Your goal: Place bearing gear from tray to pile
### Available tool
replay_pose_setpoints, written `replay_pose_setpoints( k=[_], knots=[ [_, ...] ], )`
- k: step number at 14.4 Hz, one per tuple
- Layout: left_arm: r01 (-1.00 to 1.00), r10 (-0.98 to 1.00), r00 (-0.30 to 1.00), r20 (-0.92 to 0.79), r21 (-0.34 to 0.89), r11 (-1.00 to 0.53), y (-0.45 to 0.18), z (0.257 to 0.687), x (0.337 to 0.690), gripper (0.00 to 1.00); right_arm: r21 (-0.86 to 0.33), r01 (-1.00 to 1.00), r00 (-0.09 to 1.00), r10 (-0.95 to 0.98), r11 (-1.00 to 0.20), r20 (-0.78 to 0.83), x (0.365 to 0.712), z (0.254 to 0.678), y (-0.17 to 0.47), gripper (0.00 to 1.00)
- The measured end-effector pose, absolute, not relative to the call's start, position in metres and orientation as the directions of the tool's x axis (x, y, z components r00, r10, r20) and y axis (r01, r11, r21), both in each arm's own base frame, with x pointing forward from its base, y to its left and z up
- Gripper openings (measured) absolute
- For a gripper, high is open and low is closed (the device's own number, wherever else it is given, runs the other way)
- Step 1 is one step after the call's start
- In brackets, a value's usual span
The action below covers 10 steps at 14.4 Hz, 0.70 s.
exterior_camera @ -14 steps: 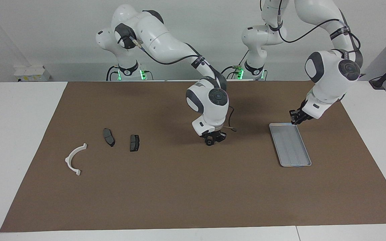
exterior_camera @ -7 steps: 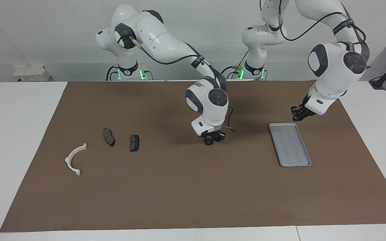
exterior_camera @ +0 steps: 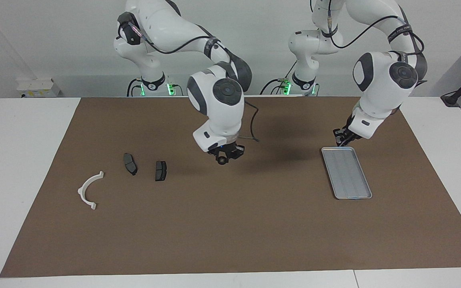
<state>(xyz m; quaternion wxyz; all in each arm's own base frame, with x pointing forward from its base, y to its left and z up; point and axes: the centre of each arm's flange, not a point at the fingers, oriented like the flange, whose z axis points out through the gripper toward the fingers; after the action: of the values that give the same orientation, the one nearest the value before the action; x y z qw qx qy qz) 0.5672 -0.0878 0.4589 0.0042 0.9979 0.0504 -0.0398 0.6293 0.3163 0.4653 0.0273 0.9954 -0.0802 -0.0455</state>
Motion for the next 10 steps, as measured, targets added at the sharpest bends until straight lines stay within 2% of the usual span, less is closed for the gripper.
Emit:
replay_pose_setpoints(
  k=[2, 5, 8, 10],
  knots=[
    [0.143, 0.142, 0.989, -0.042, 0.036, -0.989, -0.143, 0.459, 0.564, 0.24, 0.053, -0.030, 0.993, -0.035, -0.998, -0.110, 0.644, 0.489, 0.254, 0.34],
    [0.227, 0.228, 0.974, 0.002, 0.081, -0.970, -0.250, 0.443, 0.546, 0.24, 0.036, 0.143, 0.984, 0.139, -0.989, -0.109, 0.675, 0.492, 0.152, 0.34],
    [0.255, 0.254, 0.967, -0.017, 0.074, -0.964, -0.349, 0.387, 0.526, 0.24, 0.056, 0.226, 0.973, 0.221, -0.973, -0.071, 0.696, 0.483, 0.084, 0.34],
    [0.271, 0.272, 0.962, 0.002, 0.078, -0.959, -0.389, 0.344, 0.530, 0.24, 0.061, 0.230, 0.973, 0.227, -0.971, -0.049, 0.704, 0.457, 0.059, 0.34]
  ],
)
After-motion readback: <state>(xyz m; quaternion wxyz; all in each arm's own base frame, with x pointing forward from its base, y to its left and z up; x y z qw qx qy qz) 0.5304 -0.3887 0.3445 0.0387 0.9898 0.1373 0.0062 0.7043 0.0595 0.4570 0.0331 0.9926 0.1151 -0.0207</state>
